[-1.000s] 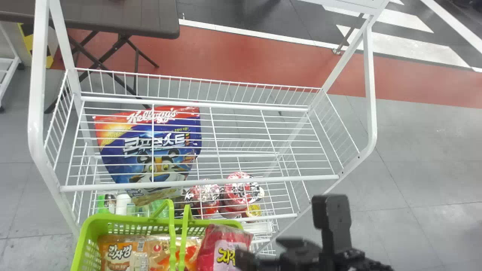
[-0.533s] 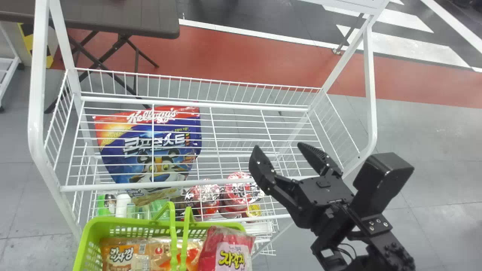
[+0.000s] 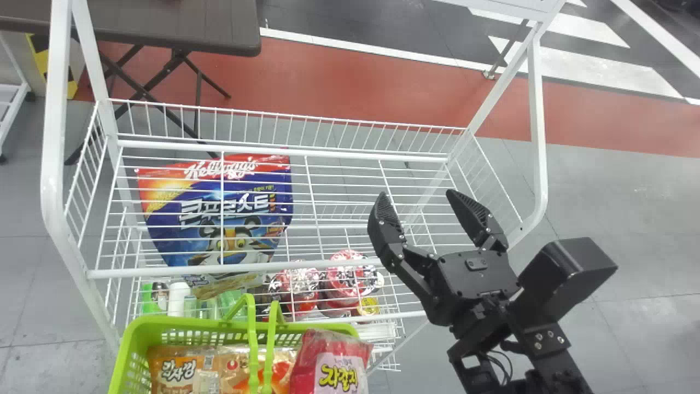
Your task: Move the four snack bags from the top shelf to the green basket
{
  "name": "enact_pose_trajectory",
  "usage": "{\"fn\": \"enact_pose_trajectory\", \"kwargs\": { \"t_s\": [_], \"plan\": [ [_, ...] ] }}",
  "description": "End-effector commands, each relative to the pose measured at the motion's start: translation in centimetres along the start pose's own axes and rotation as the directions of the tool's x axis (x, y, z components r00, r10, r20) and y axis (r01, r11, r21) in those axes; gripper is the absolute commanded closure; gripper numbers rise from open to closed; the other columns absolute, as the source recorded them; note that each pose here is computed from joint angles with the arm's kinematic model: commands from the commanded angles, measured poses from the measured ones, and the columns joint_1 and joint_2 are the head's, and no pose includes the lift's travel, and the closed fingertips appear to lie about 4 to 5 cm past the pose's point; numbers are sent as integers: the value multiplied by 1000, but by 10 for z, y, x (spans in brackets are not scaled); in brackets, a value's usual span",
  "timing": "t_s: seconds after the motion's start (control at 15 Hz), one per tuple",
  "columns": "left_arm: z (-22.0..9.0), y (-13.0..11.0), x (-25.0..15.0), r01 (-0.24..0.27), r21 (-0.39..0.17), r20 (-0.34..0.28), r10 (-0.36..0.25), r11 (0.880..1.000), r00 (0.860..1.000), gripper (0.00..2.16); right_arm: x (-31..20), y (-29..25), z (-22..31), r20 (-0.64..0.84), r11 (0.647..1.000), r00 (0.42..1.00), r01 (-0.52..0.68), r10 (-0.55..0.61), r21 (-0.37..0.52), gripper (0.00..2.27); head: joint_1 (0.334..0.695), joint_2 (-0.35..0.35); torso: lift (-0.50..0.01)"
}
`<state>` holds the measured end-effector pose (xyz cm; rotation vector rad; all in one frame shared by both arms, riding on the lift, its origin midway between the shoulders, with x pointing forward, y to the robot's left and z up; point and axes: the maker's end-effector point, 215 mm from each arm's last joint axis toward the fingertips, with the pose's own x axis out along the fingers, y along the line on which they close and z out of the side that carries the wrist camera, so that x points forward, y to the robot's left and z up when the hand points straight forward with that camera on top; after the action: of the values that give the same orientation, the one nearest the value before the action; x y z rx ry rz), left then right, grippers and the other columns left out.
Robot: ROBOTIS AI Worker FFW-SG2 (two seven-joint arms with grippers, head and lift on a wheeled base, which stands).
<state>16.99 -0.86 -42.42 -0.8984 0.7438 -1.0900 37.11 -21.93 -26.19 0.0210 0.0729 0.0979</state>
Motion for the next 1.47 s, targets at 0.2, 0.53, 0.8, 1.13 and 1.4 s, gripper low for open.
{"fn": "enact_pose_trajectory", "kwargs": {
  "t_s": [0.2, 0.53, 0.8, 1.13, 1.4],
  "plan": [
    [0, 0, 0, 0, -1, 0, 0, 1000, 1000, 1403, 0, 0, 1, 0, 1000, 1000, -1, 1, 1, 73, 695, -350, 0],
    [0, 1, 0, -5, 3, 1, 5, 1000, 1000, 1403, 1, -1, -1, -6, 1000, 1000, 0, 0, 2, 76, 695, -350, 0],
    [1, 2, 0, -7, 3, 1, 7, 1000, 1000, 1403, 1, -2, -2, -9, 1000, 1000, 1, -1, 2, 76, 695, -350, 0],
    [1, 2, 1, -7, 5, 0, 7, 1000, 1000, 1403, 1, -3, -2, -11, 1000, 1000, 2, -2, 5, 76, 695, -350, 0],
    [0, 3, 1, -9, 5, -1, 9, 1000, 1000, 1403, 1, -3, -2, -14, 1000, 1000, 2, -2, 7, 76, 695, -350, 0]
  ]
}}
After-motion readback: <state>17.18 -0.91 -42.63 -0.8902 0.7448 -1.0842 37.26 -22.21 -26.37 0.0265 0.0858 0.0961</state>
